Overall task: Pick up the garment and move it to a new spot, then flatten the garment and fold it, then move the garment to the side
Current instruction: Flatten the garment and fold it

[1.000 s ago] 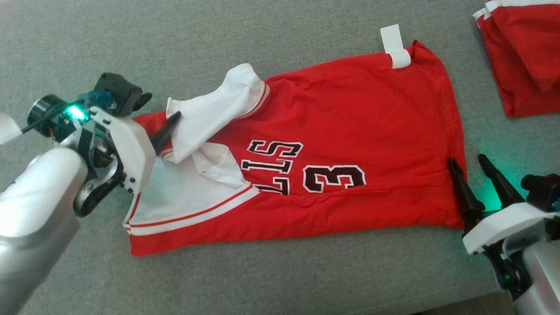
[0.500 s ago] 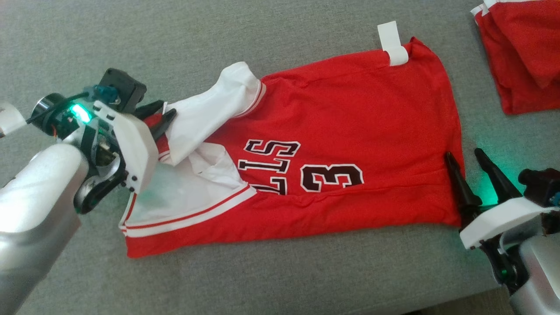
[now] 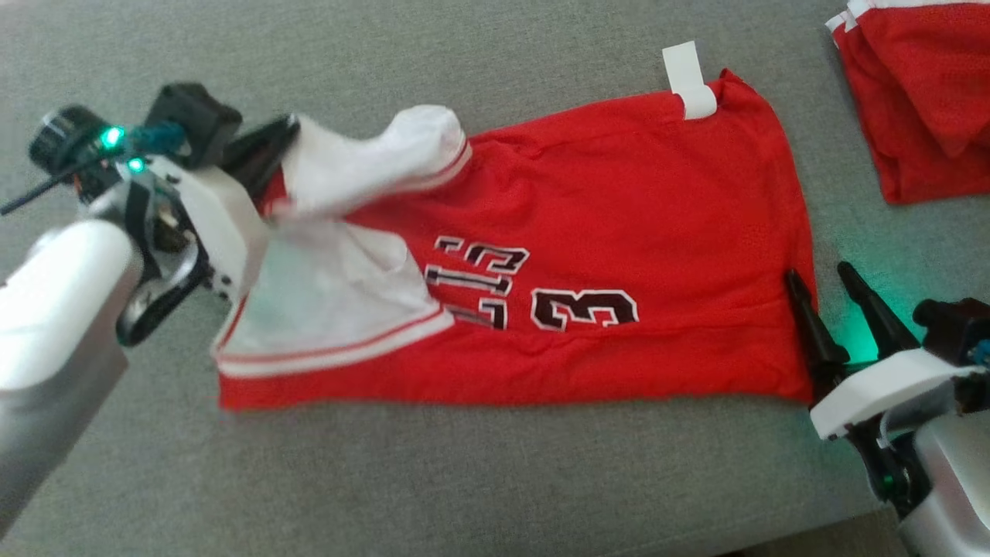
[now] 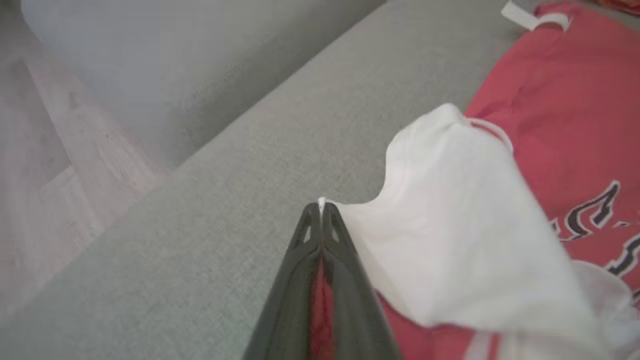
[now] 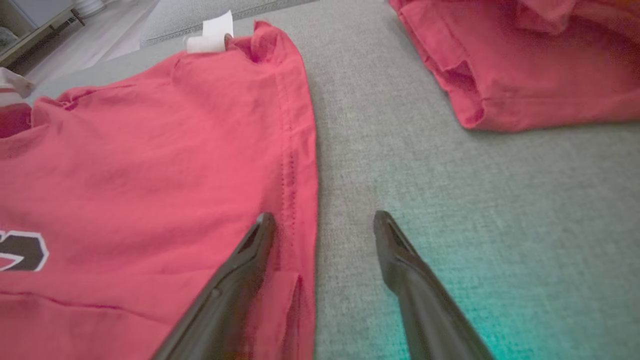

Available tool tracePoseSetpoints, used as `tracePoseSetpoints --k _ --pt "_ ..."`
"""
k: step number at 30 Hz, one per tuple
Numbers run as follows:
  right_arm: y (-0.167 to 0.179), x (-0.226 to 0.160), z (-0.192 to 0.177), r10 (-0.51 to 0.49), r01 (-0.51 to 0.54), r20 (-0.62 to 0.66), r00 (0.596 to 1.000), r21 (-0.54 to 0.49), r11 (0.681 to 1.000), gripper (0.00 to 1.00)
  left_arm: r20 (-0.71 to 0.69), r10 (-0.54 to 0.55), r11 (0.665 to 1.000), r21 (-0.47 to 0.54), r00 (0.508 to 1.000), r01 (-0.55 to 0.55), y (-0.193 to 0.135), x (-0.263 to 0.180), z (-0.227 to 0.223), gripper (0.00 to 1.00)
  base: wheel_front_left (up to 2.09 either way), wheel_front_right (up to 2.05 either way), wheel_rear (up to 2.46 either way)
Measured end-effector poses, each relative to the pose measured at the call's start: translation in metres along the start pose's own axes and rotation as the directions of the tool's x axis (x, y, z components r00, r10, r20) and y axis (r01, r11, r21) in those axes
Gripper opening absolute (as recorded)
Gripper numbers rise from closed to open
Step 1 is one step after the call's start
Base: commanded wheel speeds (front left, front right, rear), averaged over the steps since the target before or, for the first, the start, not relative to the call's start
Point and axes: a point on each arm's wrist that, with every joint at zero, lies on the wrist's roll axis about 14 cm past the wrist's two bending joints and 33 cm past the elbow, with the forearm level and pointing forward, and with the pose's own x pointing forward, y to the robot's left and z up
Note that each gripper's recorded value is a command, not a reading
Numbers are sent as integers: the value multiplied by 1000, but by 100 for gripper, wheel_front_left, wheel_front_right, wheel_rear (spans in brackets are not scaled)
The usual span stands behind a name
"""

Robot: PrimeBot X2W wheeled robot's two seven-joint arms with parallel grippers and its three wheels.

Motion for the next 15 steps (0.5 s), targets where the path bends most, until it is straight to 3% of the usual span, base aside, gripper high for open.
tracePoseSetpoints --k 5,11,15 --pt "9 14 30 48 -46 43 998 -48 998 100 122 61 997 33 991 -65 19 -5 36 0 0 0 0" --pt "26 33 67 113 -102 95 989 -110 989 100 112 67 997 21 991 -70 20 -5 34 0 0 0 0" --pt "37 41 68 150 -140 65 986 -145 980 100 107 44 999 21 993 -46 14 -3 29 0 0 0 0"
